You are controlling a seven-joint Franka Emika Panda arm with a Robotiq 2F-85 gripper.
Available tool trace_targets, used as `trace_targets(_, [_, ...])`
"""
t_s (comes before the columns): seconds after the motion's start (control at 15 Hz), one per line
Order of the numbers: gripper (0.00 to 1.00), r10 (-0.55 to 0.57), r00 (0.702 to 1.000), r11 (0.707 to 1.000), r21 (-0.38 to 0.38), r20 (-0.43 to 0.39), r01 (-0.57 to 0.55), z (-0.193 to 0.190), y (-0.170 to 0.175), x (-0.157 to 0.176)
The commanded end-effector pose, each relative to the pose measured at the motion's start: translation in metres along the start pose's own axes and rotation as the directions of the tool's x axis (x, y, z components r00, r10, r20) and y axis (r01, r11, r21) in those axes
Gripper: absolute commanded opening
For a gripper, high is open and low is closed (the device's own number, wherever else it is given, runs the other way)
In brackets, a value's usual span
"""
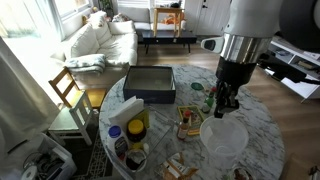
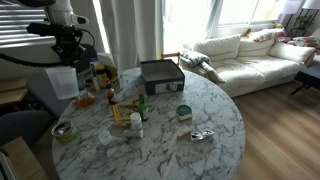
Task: Pick up the clear cup and place it upside down on the table, pick up the clear measuring spoon and put it on top of the clear cup
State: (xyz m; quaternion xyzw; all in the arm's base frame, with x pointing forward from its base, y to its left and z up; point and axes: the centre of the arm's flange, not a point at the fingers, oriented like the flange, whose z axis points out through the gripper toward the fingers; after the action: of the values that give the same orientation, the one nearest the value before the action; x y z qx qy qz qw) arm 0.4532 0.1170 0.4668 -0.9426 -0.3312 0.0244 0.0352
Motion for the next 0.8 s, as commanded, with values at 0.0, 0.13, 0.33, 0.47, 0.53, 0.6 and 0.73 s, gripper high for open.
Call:
trace_targets(0.0, [0.01, -0.02, 0.999, 1.0, 0.024, 0.035, 0.019, 0.006, -0.002, 0.003])
trace_targets(0.13, [0.01, -0.08, 0.989, 0.996, 0.057, 0.124, 0.074, 0.035, -0.014, 0.01])
trace_targets(0.33, [0.01, -0.163, 0.962, 0.987, 0.045, 0.218, 0.156, 0.061, -0.028, 0.015])
trace_targets(0.47, [0.01, -0.219, 0.937, 0.975, 0.031, 0.273, 0.219, 0.078, -0.035, 0.019])
trace_targets(0.53, [0.01, -0.236, 0.922, 0.97, 0.017, 0.307, 0.243, 0.086, -0.038, 0.02])
trace_targets(0.6, [0.01, -0.246, 0.91, 0.965, -0.001, 0.334, 0.261, 0.093, -0.04, 0.02])
trace_targets(0.73, [0.01, -0.266, 0.893, 0.953, -0.038, 0.362, 0.3, 0.106, -0.044, 0.025])
